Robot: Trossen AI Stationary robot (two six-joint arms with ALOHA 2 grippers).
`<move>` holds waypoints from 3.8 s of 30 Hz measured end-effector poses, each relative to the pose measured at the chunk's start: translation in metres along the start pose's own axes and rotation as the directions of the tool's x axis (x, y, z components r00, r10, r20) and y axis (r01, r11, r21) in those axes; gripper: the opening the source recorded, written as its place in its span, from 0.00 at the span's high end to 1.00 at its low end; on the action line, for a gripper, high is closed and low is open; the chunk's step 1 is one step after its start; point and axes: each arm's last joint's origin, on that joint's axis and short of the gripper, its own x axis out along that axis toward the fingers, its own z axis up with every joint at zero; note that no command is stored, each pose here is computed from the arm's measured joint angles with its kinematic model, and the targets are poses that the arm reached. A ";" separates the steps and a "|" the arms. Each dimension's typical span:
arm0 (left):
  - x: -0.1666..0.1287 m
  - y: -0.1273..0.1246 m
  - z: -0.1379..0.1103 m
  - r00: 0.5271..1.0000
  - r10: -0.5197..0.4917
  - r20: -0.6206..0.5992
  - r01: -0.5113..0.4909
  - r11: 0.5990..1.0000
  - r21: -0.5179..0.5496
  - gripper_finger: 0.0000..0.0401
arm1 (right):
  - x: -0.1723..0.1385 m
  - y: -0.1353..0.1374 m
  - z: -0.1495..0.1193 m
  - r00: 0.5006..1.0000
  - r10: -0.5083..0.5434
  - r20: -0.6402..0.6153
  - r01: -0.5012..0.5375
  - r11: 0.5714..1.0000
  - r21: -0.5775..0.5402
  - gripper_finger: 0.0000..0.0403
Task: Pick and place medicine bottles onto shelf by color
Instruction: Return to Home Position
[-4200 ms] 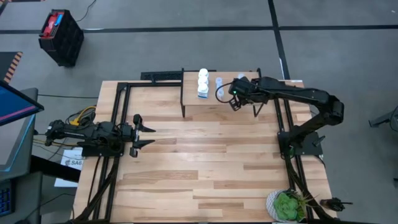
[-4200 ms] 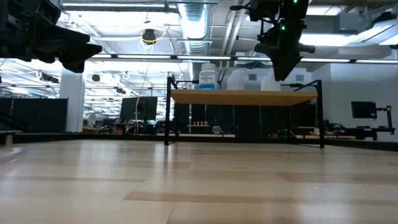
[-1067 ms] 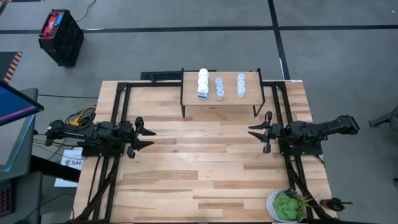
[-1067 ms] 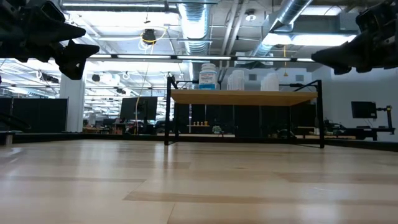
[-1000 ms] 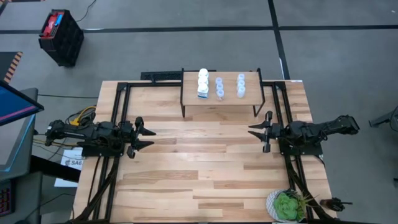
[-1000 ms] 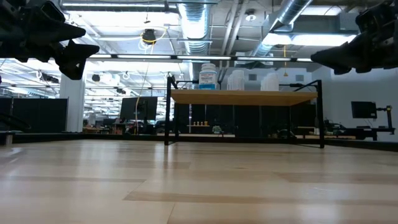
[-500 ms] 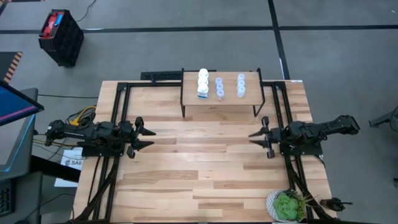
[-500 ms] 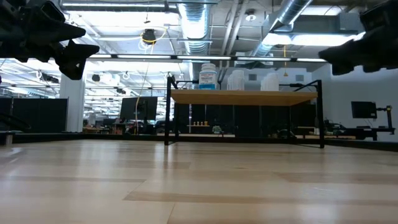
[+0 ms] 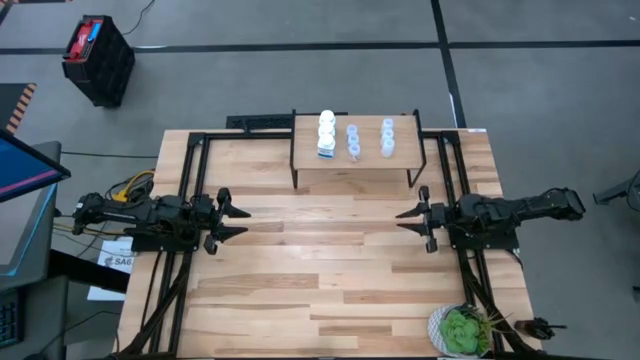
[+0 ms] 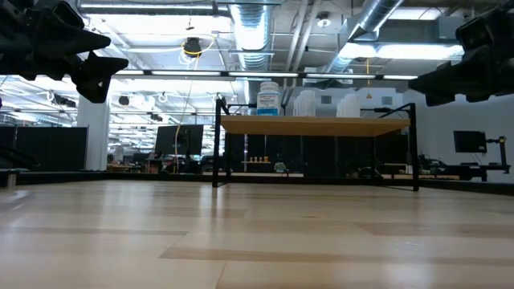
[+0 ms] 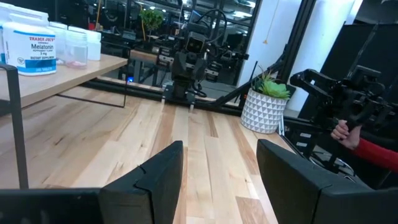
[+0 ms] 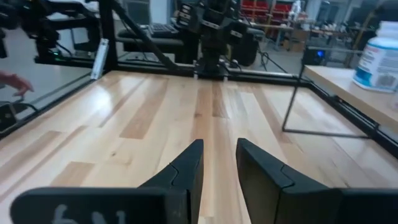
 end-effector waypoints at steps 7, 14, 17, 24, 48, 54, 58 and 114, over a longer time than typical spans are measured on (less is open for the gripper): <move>0.000 0.000 0.000 1.000 0.000 0.000 0.000 1.000 0.000 0.52 | 0.002 -0.005 -0.002 0.999 -0.041 -0.027 0.041 0.999 0.013 0.71; 0.000 0.000 0.000 1.000 -0.001 0.000 0.001 1.000 0.000 0.52 | 0.002 -0.006 -0.003 0.998 -0.051 -0.037 0.051 0.999 0.002 0.71; 0.000 0.000 0.000 1.000 0.000 0.000 0.000 1.000 0.000 0.52 | 0.002 -0.006 -0.003 0.998 -0.051 -0.037 0.051 0.999 -0.002 0.71; 0.000 0.000 0.000 1.000 0.000 0.000 0.000 1.000 0.000 0.52 | 0.002 -0.006 -0.003 0.998 -0.053 -0.037 0.053 0.999 -0.002 0.71; 0.000 0.000 0.000 1.000 0.000 0.000 0.000 1.000 0.000 0.52 | 0.002 -0.006 -0.003 0.998 -0.058 -0.036 0.058 0.998 -0.004 0.71; 0.000 0.000 0.000 1.000 0.000 0.000 0.000 1.000 0.000 0.52 | 0.002 -0.006 -0.003 0.998 -0.058 -0.036 0.058 0.998 -0.004 0.71; 0.000 0.000 0.000 1.000 0.000 0.000 0.000 1.000 0.000 0.52 | 0.002 -0.006 -0.003 0.998 -0.058 -0.036 0.058 0.998 -0.004 0.71; 0.000 0.000 0.000 1.000 0.000 0.000 0.000 1.000 0.000 0.52 | 0.002 -0.006 -0.003 0.998 -0.057 -0.036 0.057 0.998 -0.004 0.71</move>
